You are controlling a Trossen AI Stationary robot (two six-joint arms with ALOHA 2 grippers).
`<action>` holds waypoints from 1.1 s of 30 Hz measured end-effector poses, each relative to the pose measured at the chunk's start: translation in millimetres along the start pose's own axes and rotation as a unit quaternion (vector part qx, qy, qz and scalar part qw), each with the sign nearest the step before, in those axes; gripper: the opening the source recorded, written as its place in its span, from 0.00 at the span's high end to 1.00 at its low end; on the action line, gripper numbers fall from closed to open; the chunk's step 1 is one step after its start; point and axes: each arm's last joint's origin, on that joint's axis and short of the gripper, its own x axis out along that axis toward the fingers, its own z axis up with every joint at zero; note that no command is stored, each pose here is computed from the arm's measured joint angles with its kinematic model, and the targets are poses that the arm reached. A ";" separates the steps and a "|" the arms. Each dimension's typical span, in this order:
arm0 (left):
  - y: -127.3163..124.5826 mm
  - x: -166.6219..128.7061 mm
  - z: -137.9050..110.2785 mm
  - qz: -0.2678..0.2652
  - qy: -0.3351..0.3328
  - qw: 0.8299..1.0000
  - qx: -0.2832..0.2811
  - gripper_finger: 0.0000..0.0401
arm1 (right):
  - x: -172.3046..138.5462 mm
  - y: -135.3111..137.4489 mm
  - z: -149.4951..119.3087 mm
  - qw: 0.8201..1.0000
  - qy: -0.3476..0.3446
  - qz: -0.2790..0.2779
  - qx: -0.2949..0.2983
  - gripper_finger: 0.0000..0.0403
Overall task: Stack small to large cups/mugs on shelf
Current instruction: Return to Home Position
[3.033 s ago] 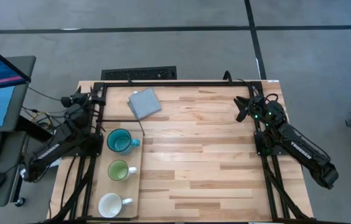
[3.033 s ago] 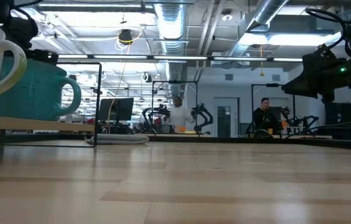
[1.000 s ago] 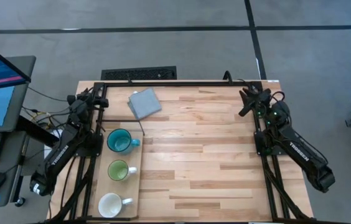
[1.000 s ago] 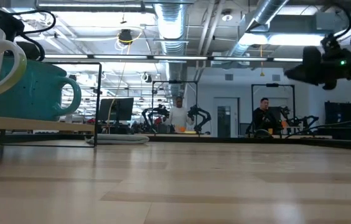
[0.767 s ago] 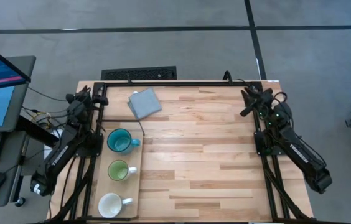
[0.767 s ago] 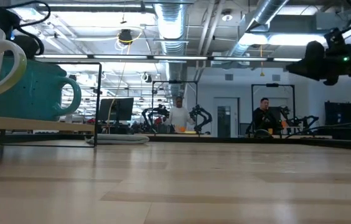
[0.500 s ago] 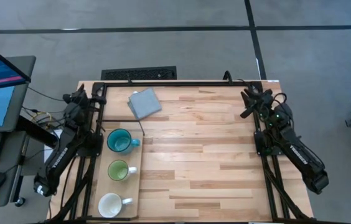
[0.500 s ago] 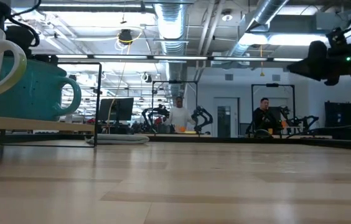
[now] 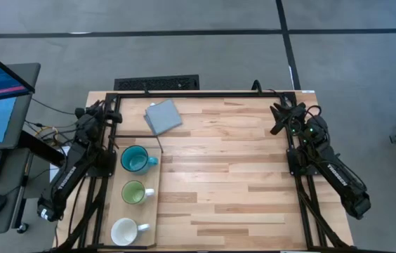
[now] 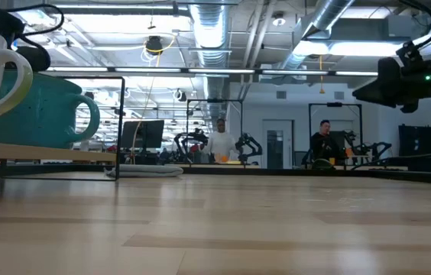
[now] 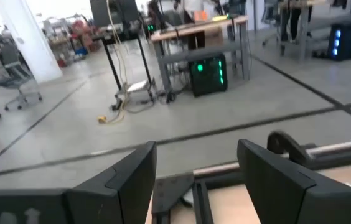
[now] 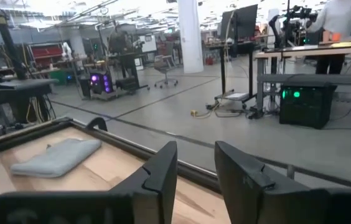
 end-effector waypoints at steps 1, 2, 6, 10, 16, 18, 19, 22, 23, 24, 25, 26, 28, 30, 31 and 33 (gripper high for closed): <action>0.1 -0.3 -0.5 -0.001 0.006 1.000 0.001 0.46 | 0.1 0.0 -0.1 1.000 0.001 0.000 0.000 0.67; 0.1 -0.5 -0.8 -0.001 0.009 1.000 -0.003 0.46 | 0.1 0.0 -0.2 1.000 0.001 0.000 0.000 0.67; 0.3 -0.5 -1.3 0.002 0.012 1.000 -0.009 0.46 | 0.1 0.0 -0.1 1.000 0.001 0.000 0.000 0.67; 0.3 -0.6 -1.4 0.002 0.013 1.000 -0.011 0.46 | 0.0 0.0 -0.1 1.000 0.002 0.000 0.000 0.67; 0.3 -0.6 -1.6 0.002 0.014 1.000 -0.008 0.46 | 0.0 0.0 0.1 1.000 0.002 0.000 0.000 0.67; 0.3 -0.6 -1.7 0.002 0.014 1.000 -0.008 0.46 | 0.0 0.0 0.1 1.000 0.002 0.000 0.000 0.67; 0.2 -0.6 -1.8 0.002 0.014 1.000 -0.010 0.46 | 0.0 0.0 0.1 1.000 0.002 0.000 0.000 0.67; 0.2 -0.5 -1.8 0.002 0.014 1.000 -0.013 0.46 | 0.0 0.0 0.1 1.000 0.002 0.000 0.000 0.67; 0.2 -0.5 -1.9 0.002 0.015 1.000 -0.011 0.46 | 0.0 0.0 0.0 1.000 0.002 -0.001 0.000 0.67; 0.2 -0.5 -1.9 0.002 0.015 1.000 -0.009 0.46 | 0.0 0.0 0.0 1.000 0.002 0.000 0.000 0.67; 0.2 -0.5 -1.9 0.002 0.015 1.000 -0.009 0.46 | 0.0 0.0 0.0 1.000 0.002 0.000 0.000 0.67; 0.2 -0.5 -1.9 0.002 0.015 1.000 -0.010 0.46 | 0.0 0.0 0.0 1.000 0.002 0.000 0.000 0.67; 0.2 -0.5 -2.0 0.002 0.015 1.000 -0.012 0.46 | 0.0 0.0 0.0 1.000 0.002 -0.001 0.000 0.67; 0.2 -0.5 -2.1 0.002 0.015 1.000 -0.010 0.46 | 0.0 0.0 0.0 1.000 0.002 -0.001 0.000 0.67; 0.2 -0.5 -2.1 0.002 0.015 1.000 -0.009 0.46 | 0.0 0.0 0.0 1.000 0.002 -0.001 0.000 0.67; 0.1 -0.5 -2.2 0.002 0.015 1.000 -0.009 0.46 | 0.0 0.0 0.0 1.000 0.002 -0.001 0.000 0.67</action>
